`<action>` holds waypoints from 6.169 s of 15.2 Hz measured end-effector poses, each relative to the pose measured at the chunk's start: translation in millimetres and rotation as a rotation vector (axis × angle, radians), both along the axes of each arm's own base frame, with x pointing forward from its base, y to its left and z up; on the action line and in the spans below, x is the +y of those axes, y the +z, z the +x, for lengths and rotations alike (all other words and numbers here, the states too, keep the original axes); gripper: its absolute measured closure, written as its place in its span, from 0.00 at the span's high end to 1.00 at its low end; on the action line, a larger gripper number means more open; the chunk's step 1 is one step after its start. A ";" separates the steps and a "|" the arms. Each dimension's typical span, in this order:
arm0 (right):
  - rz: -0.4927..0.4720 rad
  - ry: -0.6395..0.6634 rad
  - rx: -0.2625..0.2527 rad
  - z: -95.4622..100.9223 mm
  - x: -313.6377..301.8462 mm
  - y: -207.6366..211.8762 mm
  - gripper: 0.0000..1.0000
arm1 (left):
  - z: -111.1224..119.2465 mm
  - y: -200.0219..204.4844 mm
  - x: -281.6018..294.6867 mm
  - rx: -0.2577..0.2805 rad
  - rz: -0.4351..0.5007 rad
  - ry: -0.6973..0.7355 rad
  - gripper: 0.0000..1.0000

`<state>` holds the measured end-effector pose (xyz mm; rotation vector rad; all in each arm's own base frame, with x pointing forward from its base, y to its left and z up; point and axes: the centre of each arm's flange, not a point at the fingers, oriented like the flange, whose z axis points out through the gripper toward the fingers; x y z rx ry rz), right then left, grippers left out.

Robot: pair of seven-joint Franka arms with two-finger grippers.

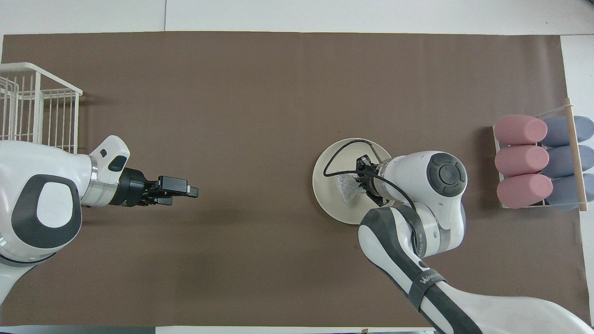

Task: Wipe plate with sponge
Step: 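Rub the scrubber over the white plate with the right gripper, then bring the scrubber to the left gripper and grasp it there, then open the right gripper and withdraw while the left gripper holds scrubber, then place the scrubber in the rack while the right gripper returns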

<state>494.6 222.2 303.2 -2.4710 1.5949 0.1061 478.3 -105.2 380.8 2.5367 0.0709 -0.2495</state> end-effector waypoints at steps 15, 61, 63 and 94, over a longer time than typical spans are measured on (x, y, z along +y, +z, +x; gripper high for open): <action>0.061 -0.184 0.009 10.7 58.7 45.8 0.07 | 2.4 1.2 1.1 -0.015 0.005 0.009 1.00; -0.088 -0.202 0.019 2.7 167.7 233.7 0.37 | 0.7 42.3 -105.2 0.022 -0.680 0.064 0.06; -0.097 -0.121 -0.003 9.8 144.7 239.7 0.59 | 4.2 41.3 -98.5 0.020 -0.665 0.087 0.06; -0.137 1.187 0.002 51.9 -193.1 283.8 1.00 | 66.6 78.7 -61.8 -0.154 1.671 -0.218 0.06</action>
